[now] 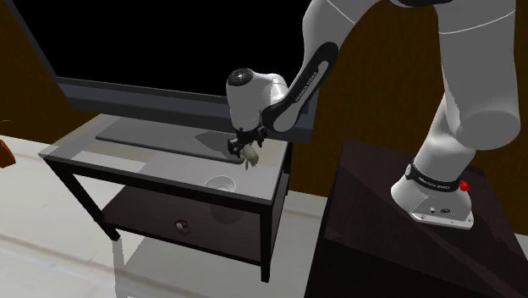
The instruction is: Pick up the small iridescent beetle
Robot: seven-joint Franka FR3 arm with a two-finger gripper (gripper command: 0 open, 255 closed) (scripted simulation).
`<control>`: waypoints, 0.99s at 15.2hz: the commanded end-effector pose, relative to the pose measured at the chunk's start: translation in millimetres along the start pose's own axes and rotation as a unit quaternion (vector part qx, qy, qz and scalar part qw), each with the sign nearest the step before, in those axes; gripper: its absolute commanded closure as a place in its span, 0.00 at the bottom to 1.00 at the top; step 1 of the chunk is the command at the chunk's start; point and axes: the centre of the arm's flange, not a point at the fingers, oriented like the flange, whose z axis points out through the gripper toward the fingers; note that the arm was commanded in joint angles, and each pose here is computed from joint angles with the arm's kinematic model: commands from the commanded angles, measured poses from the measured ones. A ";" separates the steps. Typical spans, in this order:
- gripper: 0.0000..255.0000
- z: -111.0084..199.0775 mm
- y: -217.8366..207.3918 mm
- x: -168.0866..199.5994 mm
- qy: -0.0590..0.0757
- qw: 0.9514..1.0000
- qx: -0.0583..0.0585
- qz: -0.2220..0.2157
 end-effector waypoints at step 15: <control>1.00 12.9 -2.0 -3.0 0.000 1.000 0.000 0.000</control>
